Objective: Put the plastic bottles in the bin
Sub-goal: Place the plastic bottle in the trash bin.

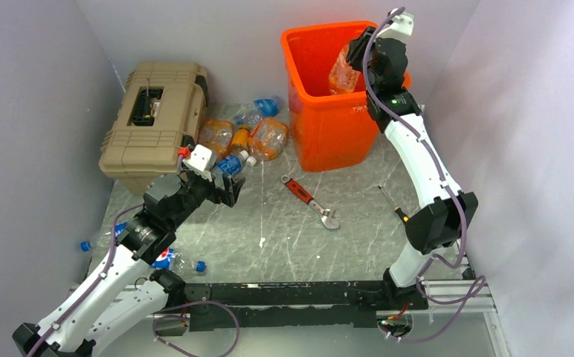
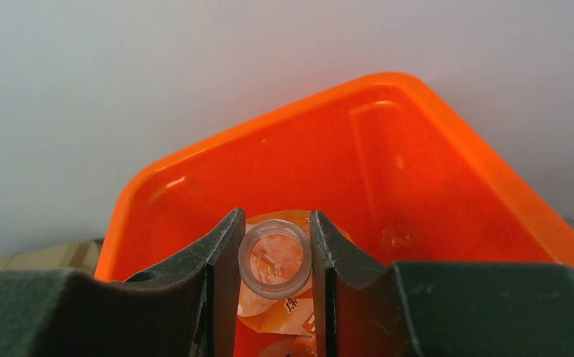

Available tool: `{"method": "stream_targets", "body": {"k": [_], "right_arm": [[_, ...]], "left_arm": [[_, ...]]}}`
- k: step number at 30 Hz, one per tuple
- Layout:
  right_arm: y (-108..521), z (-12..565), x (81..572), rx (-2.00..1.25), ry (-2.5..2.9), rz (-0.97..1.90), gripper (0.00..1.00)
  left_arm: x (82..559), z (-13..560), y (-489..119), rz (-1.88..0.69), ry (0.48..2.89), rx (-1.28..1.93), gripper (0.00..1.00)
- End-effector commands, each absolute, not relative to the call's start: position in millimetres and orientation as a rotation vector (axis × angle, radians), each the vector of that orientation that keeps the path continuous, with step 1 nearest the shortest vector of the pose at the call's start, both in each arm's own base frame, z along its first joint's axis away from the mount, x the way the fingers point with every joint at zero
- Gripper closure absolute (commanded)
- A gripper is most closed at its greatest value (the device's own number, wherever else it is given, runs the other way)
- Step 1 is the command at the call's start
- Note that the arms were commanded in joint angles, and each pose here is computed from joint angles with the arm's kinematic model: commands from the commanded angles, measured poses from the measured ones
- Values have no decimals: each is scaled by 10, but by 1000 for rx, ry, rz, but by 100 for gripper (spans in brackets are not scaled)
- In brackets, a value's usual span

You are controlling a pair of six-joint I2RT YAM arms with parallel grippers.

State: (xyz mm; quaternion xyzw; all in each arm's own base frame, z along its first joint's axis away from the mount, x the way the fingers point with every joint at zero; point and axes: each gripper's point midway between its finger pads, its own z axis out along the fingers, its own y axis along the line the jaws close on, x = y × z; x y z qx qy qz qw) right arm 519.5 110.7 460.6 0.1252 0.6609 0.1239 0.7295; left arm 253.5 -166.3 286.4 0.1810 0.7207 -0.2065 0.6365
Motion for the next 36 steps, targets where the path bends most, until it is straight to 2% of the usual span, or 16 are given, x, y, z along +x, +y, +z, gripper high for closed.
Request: {"method": "stream_targets", "body": {"k": [1, 3, 4, 6, 7, 13, 17, 22, 24, 29, 36], "right_arm": [[1236, 4588, 5205, 251, 1486, 336, 82], [1263, 4511, 5224, 241, 1508, 336, 46], [1261, 4484, 5227, 241, 1514, 335, 32], [1267, 4470, 5207, 240, 1515, 341, 16], [1274, 4464, 5198, 238, 1516, 345, 12], [1281, 4612, 5067, 228, 1489, 380, 11], [1320, 5044, 4760, 209, 1389, 473, 11], [1555, 5626, 4065, 97, 1247, 615, 11], [1686, 5807, 3607, 11, 1163, 705, 12], [2033, 5312, 2753, -168, 1120, 888, 13], [2082, 3870, 2348, -136, 1380, 1023, 17]], "left_arm": [[2541, 2973, -1679, -484, 1625, 406, 1], [2547, 2964, -1681, -481, 1628, 409, 1], [2548, 2951, -1687, -480, 1632, 414, 1], [2550, 2937, -1692, -478, 1638, 422, 0], [2552, 2933, -1693, -477, 1641, 423, 0], [2553, 2913, -1707, -480, 1648, 432, 0], [2575, 2901, -1691, -468, 1651, 418, 1], [2636, 2837, -1655, -430, 1681, 399, 1], [2681, 2791, -1608, -392, 1707, 382, 1], [2842, 2534, -1430, -232, 1831, 323, 1], [2984, 2008, -1396, -57, 2072, 418, 1]]}}
